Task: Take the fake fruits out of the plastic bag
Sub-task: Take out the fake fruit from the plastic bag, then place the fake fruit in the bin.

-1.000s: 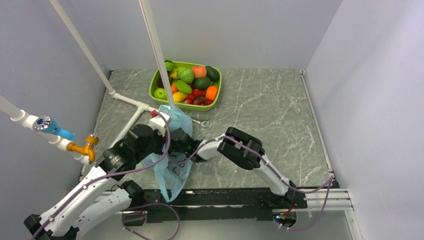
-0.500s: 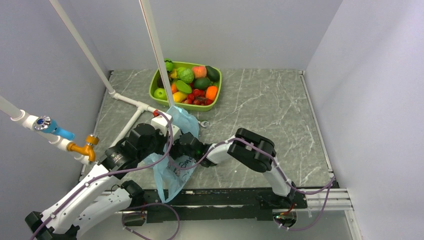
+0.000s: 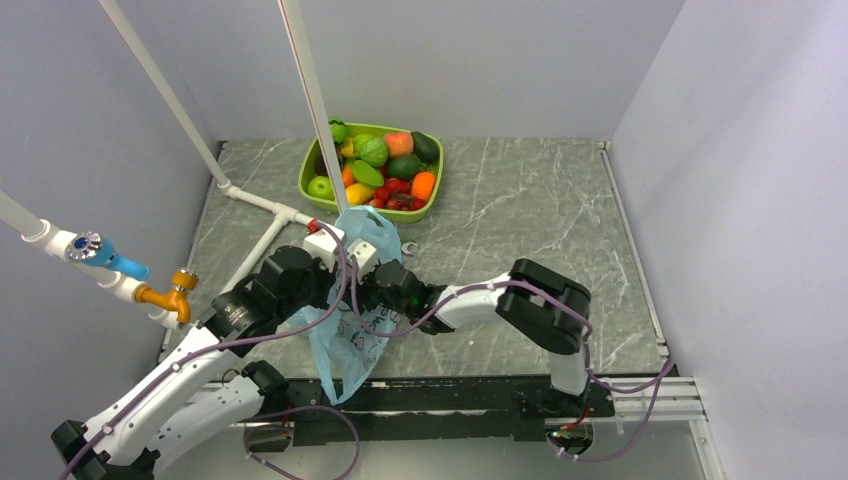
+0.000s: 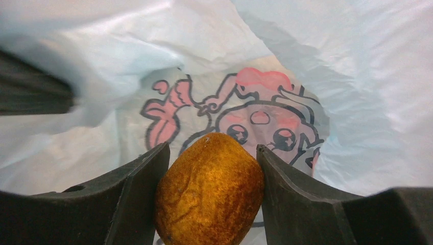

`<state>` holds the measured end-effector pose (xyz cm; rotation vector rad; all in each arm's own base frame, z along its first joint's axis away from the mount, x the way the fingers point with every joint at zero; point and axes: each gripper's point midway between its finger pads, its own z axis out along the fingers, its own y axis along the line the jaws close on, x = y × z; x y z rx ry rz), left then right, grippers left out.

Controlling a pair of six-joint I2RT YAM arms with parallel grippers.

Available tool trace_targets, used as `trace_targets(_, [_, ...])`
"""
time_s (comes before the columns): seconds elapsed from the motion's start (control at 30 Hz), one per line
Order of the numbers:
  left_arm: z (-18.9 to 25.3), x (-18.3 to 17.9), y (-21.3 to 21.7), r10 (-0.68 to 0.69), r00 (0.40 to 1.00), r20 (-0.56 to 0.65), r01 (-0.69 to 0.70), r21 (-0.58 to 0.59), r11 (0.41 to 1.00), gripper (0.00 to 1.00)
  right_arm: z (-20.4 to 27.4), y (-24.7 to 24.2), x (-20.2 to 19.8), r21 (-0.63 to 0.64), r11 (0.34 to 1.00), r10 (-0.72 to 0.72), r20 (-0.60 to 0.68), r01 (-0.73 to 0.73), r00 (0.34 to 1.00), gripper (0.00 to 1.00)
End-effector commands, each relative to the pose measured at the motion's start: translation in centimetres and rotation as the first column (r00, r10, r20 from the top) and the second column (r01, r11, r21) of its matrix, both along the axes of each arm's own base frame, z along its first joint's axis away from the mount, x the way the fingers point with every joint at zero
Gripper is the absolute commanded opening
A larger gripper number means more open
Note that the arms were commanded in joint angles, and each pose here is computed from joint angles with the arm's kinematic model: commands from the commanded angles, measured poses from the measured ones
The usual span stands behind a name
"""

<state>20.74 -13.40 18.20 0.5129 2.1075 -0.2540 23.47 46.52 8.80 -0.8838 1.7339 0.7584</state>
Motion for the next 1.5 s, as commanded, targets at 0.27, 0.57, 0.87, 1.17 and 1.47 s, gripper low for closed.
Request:
trace_targets(0.27, [1.5, 0.8, 0.8, 0.073, 0.996, 0.048, -0.073, -0.007, 0.997, 0.0, 8.6, -2.7, -5.6, 0.276, 0.956, 0.129, -0.099, -0.098, 0.987, 0.05])
trace_targets(0.57, [1.5, 0.9, 0.9, 0.079, 0.996, 0.044, -0.079, 0.001, 0.997, 0.0, 16.7, -7.6, -5.7, 0.401, 0.916, 0.037, -0.013, -0.028, 0.999, 0.0])
trace_targets(0.87, [1.9, 1.0, 2.0, 0.13, 0.989, 0.066, -0.131, 0.003, 0.991, 0.0, 20.8, -14.0, -2.9, 0.423, 0.889, -0.222, 0.068, 0.173, 0.973, 0.0])
trace_targets(1.17, [2.6, 0.9, 3.2, 0.191, 0.977, 0.099, -0.191, -0.009, 0.982, 0.0, 13.3, -20.8, 4.2, 0.351, 0.795, -0.444, -0.221, 0.496, 0.868, 0.0])
trace_targets(1.47, [2.5, 1.0, 3.2, 0.186, 0.978, 0.093, -0.187, -0.002, 0.982, 0.0, 6.6, -21.8, 8.3, 0.181, 0.795, -0.486, -0.382, 0.579, 0.786, 0.0])
